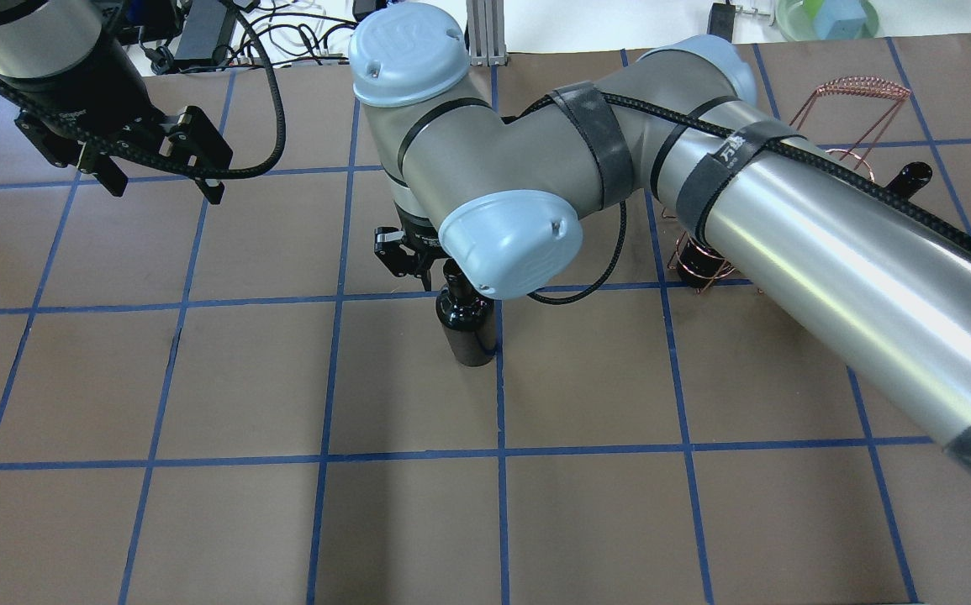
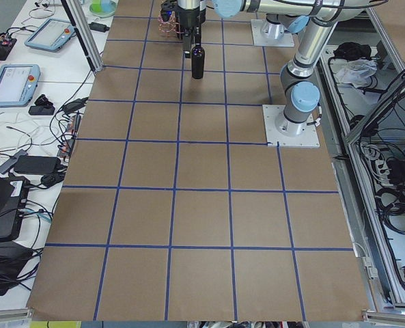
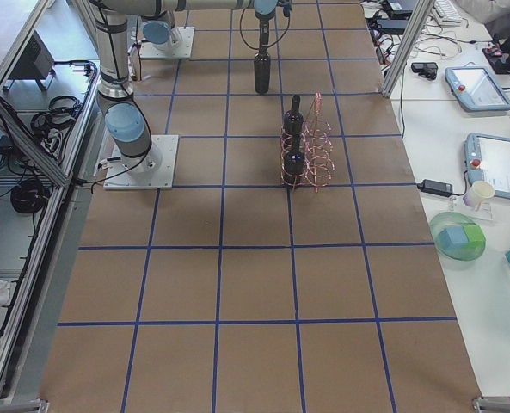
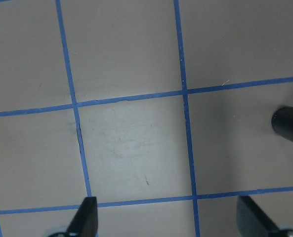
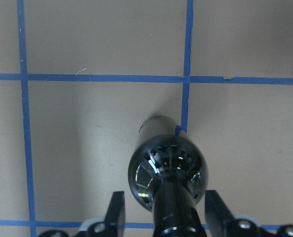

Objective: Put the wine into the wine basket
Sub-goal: 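Reach the right gripper to the standing bottle and grasp its neck, then carry the bottle with the right gripper over the copper wine rack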

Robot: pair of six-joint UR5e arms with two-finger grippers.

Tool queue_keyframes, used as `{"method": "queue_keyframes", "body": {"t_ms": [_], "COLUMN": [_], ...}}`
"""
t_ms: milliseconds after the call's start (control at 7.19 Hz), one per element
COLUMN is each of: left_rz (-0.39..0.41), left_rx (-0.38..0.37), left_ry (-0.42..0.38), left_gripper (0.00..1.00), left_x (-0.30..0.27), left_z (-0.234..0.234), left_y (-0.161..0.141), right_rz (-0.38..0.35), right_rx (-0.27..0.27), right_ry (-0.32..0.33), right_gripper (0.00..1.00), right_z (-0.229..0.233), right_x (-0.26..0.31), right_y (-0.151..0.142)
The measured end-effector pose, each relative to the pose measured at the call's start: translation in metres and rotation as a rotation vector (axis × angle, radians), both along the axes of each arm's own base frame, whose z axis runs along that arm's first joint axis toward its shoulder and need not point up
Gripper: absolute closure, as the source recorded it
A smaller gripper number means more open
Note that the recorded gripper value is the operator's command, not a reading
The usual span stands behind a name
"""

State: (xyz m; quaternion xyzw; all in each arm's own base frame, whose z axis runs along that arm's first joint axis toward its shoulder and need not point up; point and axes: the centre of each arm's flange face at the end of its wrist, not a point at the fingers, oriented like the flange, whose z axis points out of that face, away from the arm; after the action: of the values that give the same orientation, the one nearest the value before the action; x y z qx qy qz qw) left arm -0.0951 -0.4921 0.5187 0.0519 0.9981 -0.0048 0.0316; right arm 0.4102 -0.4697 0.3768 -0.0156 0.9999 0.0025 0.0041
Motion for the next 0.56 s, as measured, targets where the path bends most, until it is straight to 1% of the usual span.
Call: {"method": "queue_keyframes", "body": {"t_ms": [278,556], "left_rz": [-0.001,0.001], "left_rx": [0.001,0.002], "left_ry": [0.0,0.0], "left_gripper": [0.0,0.0], "left_x": [0.0001,0.0011], "left_z": [-0.0006,-0.0011], "left_y": [0.0001,0.0], "right_rz": [0.001,0.001], "right_rx": [0.005,0.013], "right_ry": [-0.002,-0.012], "right_gripper": [1.0,1.0], "right_z": [-0.0007,-0.0014], "right_x": [0.0002,0.0013], "right_y": [0.0005,0.0011]}}
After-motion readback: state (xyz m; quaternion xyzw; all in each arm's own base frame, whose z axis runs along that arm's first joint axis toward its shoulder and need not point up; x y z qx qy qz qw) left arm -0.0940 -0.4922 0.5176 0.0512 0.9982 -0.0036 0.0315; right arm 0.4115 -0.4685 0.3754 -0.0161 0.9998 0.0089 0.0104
